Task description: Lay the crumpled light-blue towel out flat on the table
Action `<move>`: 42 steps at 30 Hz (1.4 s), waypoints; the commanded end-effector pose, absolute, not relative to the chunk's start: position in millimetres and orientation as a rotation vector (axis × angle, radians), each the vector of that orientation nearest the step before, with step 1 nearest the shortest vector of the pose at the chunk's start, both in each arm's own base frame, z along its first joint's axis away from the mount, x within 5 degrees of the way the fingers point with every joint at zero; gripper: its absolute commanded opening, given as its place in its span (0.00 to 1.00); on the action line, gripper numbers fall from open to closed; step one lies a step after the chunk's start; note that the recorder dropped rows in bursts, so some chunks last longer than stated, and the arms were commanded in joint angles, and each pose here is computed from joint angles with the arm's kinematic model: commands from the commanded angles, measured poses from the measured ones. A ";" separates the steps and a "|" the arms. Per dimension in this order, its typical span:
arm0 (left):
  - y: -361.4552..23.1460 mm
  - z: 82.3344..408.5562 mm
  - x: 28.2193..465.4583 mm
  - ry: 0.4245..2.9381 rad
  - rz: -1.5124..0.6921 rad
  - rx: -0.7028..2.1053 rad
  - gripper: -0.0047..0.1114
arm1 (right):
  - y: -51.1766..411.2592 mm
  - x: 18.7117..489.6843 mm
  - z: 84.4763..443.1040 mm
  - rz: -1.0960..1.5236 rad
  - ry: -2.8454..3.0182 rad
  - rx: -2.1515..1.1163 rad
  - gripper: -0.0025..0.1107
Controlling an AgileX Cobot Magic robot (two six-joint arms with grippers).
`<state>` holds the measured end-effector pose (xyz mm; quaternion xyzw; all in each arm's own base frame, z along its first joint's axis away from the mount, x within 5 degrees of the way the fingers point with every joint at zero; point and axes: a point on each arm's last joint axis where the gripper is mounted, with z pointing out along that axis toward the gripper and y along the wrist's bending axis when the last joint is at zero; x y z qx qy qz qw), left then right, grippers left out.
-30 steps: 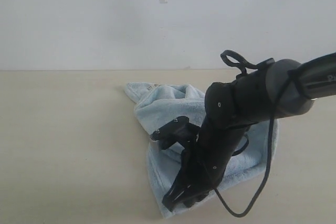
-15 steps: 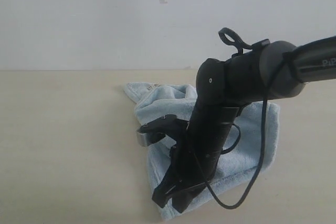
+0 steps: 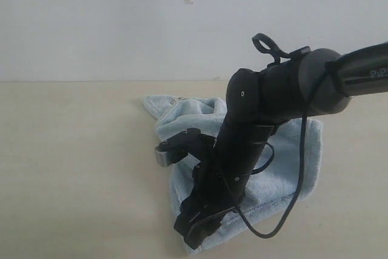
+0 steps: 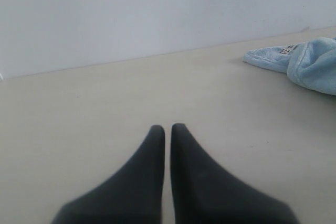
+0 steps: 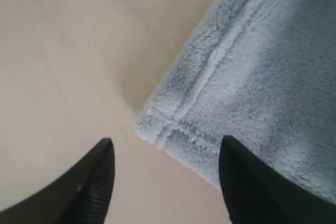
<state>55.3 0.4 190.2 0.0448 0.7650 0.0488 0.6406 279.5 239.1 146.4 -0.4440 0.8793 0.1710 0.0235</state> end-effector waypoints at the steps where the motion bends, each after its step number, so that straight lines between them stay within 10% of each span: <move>1: 0.6 190.1 55.2 1.736 0.116 0.100 0.08 | 239.7 286.4 138.7 0.468 2.688 -1.381 0.52; 17: 0.6 190.0 55.2 1.738 0.115 0.100 0.08 | 259.7 274.8 108.0 0.058 2.605 -1.546 0.51; 23: 0.6 190.1 55.2 1.736 0.116 0.100 0.08 | 260.8 269.5 107.7 0.043 2.648 -1.538 0.05; 26: 0.6 190.1 55.2 1.736 0.116 0.100 0.08 | 260.4 269.4 113.7 0.040 2.657 -1.529 0.03; 35: 0.6 190.1 55.2 1.736 0.116 0.100 0.08 | 246.9 262.9 234.6 0.049 2.493 -1.337 0.03; 42: 0.6 190.1 55.2 1.736 0.116 0.100 0.08 | 174.0 250.6 343.5 -0.452 2.258 -0.898 0.03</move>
